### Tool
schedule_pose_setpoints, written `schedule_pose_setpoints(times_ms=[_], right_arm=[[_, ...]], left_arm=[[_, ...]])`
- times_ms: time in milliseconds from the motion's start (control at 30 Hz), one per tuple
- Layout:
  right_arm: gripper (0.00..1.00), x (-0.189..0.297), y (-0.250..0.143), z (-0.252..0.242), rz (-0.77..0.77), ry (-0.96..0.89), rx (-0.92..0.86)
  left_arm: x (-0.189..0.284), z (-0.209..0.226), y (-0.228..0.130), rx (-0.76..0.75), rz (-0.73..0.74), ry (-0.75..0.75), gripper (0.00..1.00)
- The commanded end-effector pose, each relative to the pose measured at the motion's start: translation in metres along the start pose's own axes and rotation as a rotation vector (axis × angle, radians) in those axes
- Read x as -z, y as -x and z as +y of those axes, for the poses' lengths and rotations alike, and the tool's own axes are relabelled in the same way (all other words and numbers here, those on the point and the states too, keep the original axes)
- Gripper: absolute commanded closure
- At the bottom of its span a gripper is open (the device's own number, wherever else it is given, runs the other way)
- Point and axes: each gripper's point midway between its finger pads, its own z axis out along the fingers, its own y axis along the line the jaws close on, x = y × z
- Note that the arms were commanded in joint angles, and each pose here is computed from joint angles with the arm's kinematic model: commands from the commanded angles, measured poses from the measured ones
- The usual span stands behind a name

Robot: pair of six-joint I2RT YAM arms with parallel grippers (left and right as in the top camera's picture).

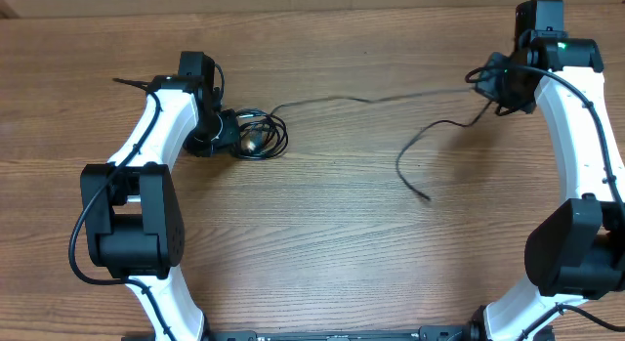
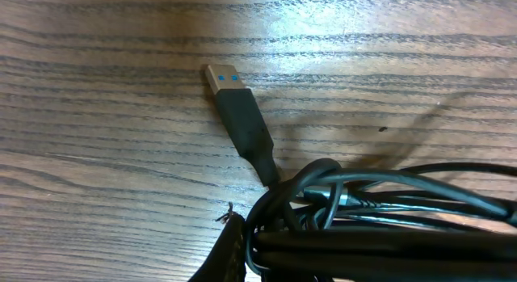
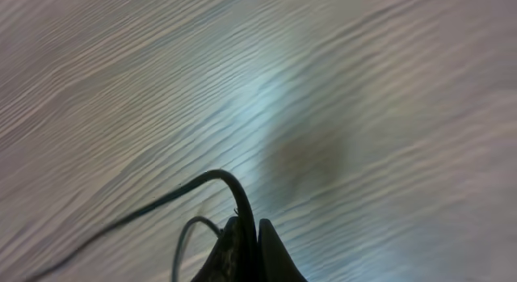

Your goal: Untangle cables

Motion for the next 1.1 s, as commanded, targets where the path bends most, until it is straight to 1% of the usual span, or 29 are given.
schedule_pose_setpoints(times_ms=[0, 67, 200, 233, 333, 467, 567, 600, 733, 967, 1067], right_arm=[[0.96, 0.011, 0.021, -0.044, -0.137, -0.226, -0.134], [0.96, 0.014, 0.026, -0.059, -0.174, -0.288, -0.206], [0.96, 0.015, 0.030, -0.075, -0.192, -0.313, -0.299], [0.96, 0.015, 0.033, -0.087, -0.197, -0.324, -0.358], [0.96, 0.014, 0.036, -0.108, -0.202, -0.340, -0.460], [0.96, 0.013, 0.036, -0.136, -0.176, -0.355, -0.529], [0.94, 0.015, 0.036, -0.174, -0.164, -0.402, -0.605], [0.93, 0.016, 0.036, -0.192, -0.170, -0.418, -0.665], [0.93, 0.020, 0.033, -0.237, -0.187, -0.450, -0.852], [0.93, 0.026, 0.032, -0.296, -0.218, -0.465, -1.009], [0.95, 0.025, 0.031, -0.307, -0.213, -0.433, -1.050]], left_arm=[[0.000, 0.016, -0.001, 0.034, -0.002, 0.054, 0.96], [0.000, 0.016, -0.002, 0.033, -0.001, 0.055, 0.96], [0.000, 0.016, -0.001, 0.033, -0.001, 0.055, 0.96], [0.000, 0.016, -0.001, 0.033, -0.001, 0.055, 0.96], [0.001, 0.016, -0.001, 0.033, -0.002, 0.054, 0.96], [0.000, 0.015, -0.002, 0.033, -0.001, 0.052, 0.96], [0.001, 0.015, -0.001, 0.033, -0.001, 0.051, 0.96], [0.000, 0.015, -0.001, 0.033, -0.001, 0.051, 0.96], [0.000, 0.015, -0.001, 0.033, -0.001, 0.051, 0.96], [0.000, 0.015, 0.000, 0.033, -0.006, 0.050, 0.96], [0.000, 0.015, 0.000, 0.033, -0.007, 0.050, 0.96]])
